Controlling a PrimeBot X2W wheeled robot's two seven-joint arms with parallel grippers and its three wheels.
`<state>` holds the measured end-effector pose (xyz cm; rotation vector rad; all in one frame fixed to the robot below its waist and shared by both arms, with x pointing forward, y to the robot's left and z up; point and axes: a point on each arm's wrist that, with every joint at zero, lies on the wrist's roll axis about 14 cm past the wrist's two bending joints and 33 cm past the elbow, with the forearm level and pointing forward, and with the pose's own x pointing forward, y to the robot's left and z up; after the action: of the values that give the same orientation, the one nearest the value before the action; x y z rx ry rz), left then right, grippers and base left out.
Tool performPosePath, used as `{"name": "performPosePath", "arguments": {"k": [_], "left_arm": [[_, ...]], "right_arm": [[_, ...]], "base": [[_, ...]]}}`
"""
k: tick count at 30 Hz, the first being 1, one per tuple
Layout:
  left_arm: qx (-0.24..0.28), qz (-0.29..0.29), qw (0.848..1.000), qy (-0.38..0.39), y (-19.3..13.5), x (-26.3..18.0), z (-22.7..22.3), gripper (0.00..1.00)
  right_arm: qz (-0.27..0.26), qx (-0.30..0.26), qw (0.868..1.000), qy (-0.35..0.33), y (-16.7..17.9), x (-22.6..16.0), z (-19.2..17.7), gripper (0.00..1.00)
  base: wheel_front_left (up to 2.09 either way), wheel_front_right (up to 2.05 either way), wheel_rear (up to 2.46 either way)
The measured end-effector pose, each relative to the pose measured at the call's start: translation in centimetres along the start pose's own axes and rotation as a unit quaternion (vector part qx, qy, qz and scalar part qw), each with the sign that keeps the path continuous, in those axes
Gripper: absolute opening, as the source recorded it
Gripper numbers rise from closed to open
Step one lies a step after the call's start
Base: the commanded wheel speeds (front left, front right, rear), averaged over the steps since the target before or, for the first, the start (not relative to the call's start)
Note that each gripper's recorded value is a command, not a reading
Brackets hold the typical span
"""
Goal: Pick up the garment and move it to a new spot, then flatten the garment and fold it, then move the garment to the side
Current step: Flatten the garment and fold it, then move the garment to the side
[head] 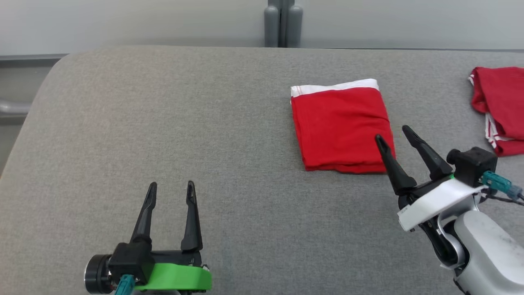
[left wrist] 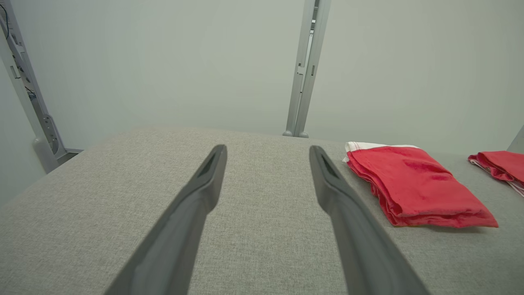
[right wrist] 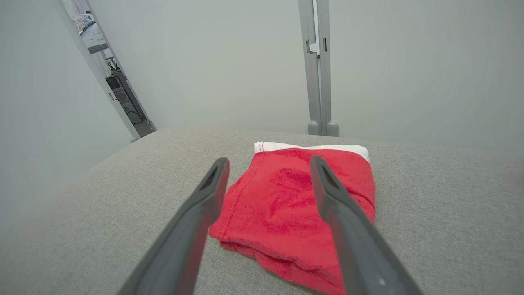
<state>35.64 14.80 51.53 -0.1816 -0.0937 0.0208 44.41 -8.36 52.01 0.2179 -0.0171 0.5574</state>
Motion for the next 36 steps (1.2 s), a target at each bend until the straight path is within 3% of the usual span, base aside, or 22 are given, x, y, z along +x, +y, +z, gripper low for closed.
{"name": "performPosePath", "arguments": {"k": [5, 13, 36], "left_arm": [[0.005, -0.003, 1.0, 0.005, 0.1, -0.3, -0.3, 1.0], [0.02, -0.014, 1.0, 0.012, -0.1, -2.0, -0.8, 1.0], [0.045, -0.028, 0.999, -0.007, -0.7, -4.0, 0.4, 1.0]], "right_arm": [[-0.069, -0.012, 0.997, -0.016, -1.5, -3.2, -0.2, 1.0], [-0.125, -0.039, 0.991, -0.028, -1.0, -7.4, -0.2, 1.0], [-0.139, -0.062, 0.987, -0.05, 0.8, -10.6, 0.9, 1.0]], "base": [[0.0, 0.0, 0.0], [0.0, 0.0, 0.0], [0.0, 0.0, 0.0]]}}
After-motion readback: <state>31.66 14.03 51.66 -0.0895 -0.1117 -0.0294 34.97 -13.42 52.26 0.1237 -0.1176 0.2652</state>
